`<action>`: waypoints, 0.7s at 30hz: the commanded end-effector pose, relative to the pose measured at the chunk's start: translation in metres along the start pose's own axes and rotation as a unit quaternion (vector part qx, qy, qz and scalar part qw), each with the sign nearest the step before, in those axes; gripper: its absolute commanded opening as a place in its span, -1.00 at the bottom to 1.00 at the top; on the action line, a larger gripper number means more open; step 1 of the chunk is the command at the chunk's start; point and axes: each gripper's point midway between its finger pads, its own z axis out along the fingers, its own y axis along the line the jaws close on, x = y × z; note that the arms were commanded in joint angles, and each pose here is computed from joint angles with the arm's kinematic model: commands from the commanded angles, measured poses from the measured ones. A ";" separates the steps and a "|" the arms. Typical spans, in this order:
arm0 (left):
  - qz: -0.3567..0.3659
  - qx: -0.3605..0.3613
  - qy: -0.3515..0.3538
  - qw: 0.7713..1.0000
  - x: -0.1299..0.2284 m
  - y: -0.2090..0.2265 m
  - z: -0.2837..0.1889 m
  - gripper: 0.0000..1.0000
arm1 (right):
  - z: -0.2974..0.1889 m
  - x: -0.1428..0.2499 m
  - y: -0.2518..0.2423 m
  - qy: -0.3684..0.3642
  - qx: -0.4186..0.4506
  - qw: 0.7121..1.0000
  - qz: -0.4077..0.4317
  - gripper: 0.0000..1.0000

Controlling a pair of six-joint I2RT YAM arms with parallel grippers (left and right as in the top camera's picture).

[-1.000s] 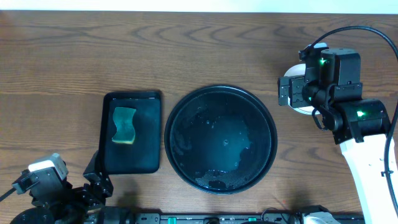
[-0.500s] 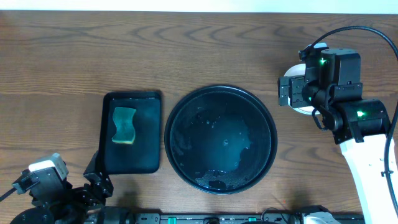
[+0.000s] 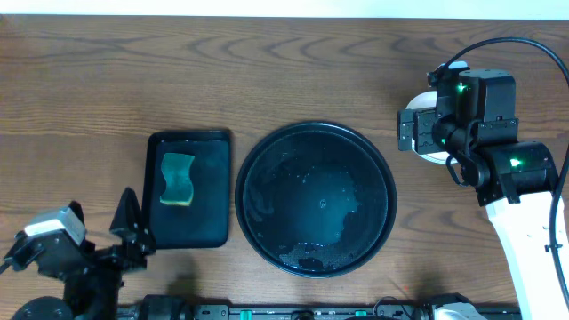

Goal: Clean dirty plates on tray and stack at the side

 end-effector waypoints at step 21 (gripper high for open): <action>-0.018 0.073 -0.273 0.959 0.040 0.010 0.050 0.61 | -0.006 -0.005 0.001 -0.010 0.002 1.000 -0.009 0.99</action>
